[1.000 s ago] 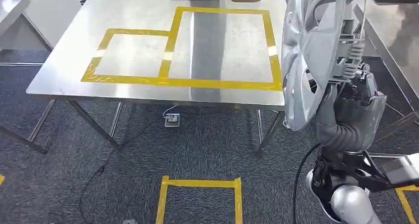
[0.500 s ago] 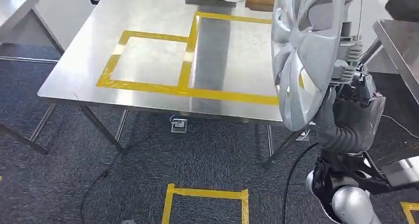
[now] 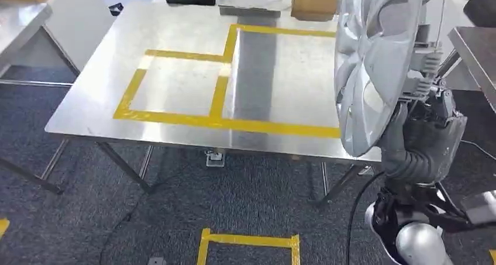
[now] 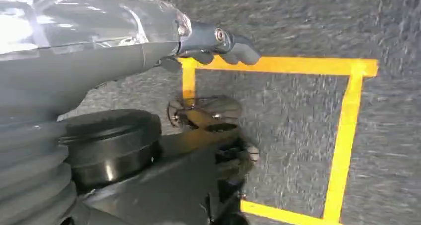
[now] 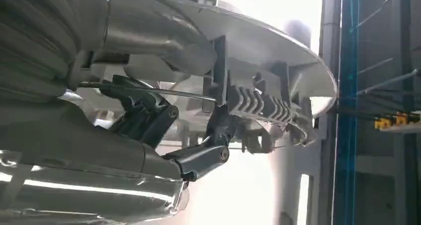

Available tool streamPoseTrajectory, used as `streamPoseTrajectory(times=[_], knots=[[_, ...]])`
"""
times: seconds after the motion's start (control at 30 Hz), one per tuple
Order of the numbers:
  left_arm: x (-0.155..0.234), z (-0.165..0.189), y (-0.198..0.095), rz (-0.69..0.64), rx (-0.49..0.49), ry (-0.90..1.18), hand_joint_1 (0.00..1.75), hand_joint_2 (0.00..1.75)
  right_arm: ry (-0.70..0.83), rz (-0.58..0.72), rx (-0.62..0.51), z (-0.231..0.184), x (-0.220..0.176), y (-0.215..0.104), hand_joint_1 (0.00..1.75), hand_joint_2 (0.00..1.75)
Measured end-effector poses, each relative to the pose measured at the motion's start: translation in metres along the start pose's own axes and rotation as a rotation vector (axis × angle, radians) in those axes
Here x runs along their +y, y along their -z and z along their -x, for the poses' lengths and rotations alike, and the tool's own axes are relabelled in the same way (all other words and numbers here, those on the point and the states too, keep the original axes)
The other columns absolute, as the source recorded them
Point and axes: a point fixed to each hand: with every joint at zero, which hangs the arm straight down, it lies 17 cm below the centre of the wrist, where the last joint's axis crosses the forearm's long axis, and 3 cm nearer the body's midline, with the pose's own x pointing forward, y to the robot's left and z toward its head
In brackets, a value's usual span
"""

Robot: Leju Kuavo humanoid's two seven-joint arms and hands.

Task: Take the parts from the cabinet and place them on the table.

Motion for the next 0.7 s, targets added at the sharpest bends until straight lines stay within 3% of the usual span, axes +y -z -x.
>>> streamPoseTrajectory(times=[0.7], knots=[[0.0057,0.0018,0.0004,-0.008,0.001,0.003,0.0,1.75,0.002,0.004,-0.001,0.0004,-0.0002,0.0013,1.75,1.75]])
